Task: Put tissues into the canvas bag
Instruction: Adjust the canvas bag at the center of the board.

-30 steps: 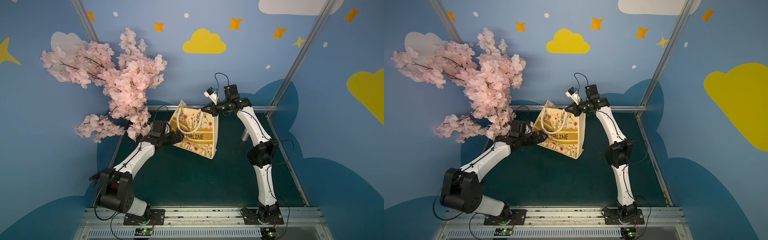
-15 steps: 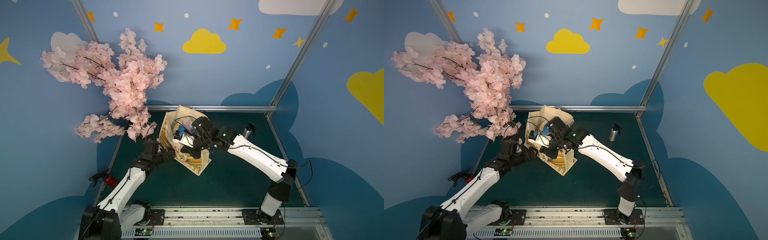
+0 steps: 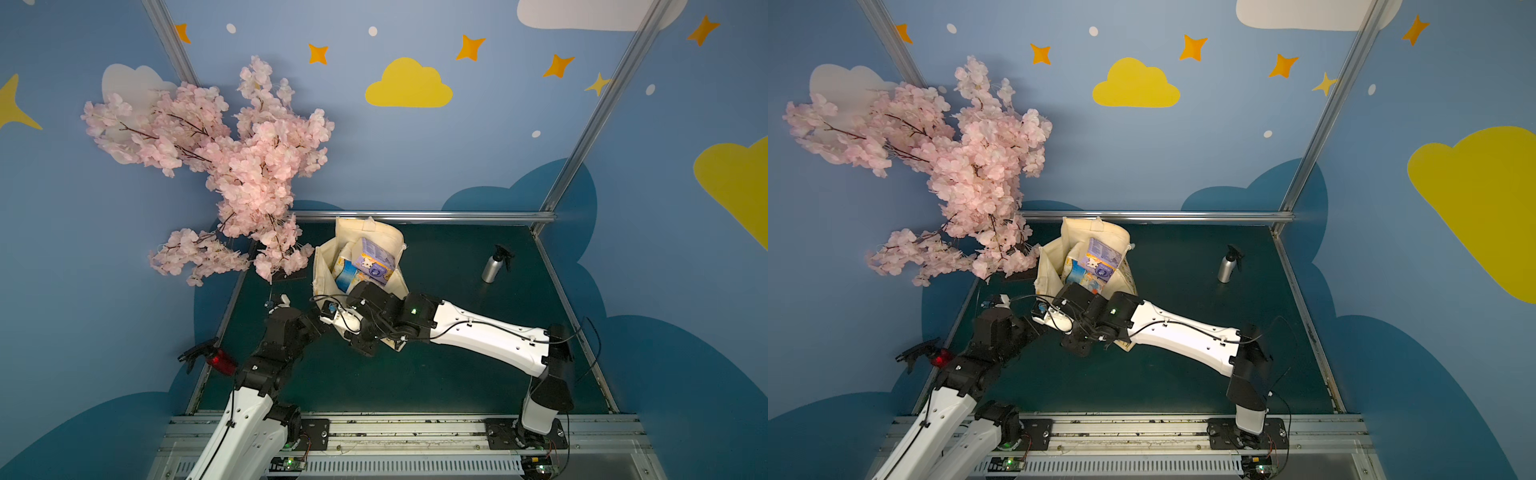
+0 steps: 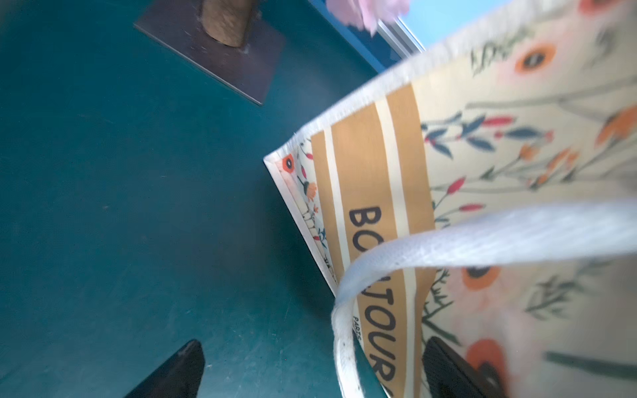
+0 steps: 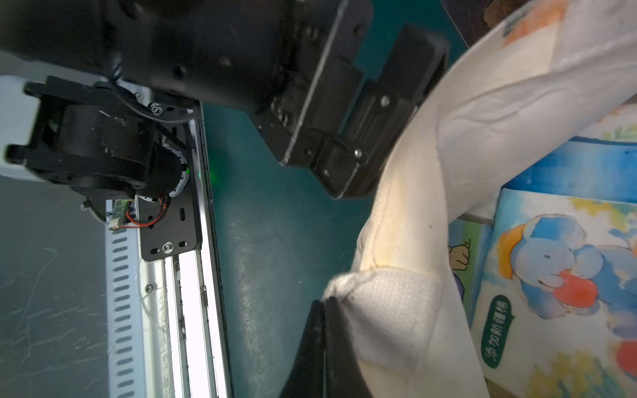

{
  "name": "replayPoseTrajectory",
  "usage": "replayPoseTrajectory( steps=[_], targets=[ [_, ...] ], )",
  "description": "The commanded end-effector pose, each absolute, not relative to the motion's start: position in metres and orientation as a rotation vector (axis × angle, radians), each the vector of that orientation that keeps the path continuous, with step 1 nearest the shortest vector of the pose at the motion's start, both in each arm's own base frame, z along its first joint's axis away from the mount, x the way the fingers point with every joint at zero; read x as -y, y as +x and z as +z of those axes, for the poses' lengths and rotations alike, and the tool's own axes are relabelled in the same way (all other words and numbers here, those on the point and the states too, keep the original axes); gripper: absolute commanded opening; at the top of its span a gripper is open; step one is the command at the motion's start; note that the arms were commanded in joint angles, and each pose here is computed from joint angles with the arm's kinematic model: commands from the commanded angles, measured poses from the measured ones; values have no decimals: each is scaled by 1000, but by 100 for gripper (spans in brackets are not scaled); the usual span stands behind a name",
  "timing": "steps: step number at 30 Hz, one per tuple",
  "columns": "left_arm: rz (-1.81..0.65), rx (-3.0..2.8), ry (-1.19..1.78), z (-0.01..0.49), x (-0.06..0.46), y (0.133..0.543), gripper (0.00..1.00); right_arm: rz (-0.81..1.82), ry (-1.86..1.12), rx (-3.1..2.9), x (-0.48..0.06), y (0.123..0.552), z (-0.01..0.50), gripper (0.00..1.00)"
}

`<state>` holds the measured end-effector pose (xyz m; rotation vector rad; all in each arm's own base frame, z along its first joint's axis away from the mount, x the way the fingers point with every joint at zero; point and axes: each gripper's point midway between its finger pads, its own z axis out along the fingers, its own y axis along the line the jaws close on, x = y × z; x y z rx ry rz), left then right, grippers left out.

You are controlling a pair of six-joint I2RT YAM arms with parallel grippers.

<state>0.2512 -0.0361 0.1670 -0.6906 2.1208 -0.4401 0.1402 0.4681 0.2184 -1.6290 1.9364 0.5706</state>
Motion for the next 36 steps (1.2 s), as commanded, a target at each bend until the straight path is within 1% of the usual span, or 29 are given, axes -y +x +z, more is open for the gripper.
replayPoseTrajectory(
  steps=[1,5,11,13,16,17,19,24,26,30,34,36],
  targets=[
    [-391,-2080,-764,182,22,240,100,537,-1590,-1985,-460,129,210,0],
    [-446,-2000,-734,210,23,240,99,551,-1574,-1961,-460,115,217,0],
    [-538,-2021,-684,223,39,241,100,545,-1525,-1963,-461,117,216,0],
    [-576,-2042,-663,220,46,244,99,538,-1505,-1954,-462,120,215,0],
    [-636,-2114,-657,209,60,248,94,532,-1470,-1949,-463,124,214,0],
    [-652,-2122,-653,211,63,249,91,539,-1469,-1950,-464,123,214,0],
    [-674,-2090,-641,221,64,247,87,543,-1470,-1958,-465,122,211,0],
    [-660,-1965,-632,250,50,229,87,530,-1438,-1958,-468,127,210,0],
    [-702,-1996,-603,247,58,228,87,540,-1434,-1953,-469,126,212,0],
    [-829,-2142,-551,223,89,238,85,553,-1443,-1945,-473,121,211,0],
    [-768,-2223,-585,202,88,251,83,530,-1464,-1927,-475,115,211,0],
    [-791,-2211,-572,204,92,258,81,524,-1475,-1923,-475,112,209,0]
  ],
)
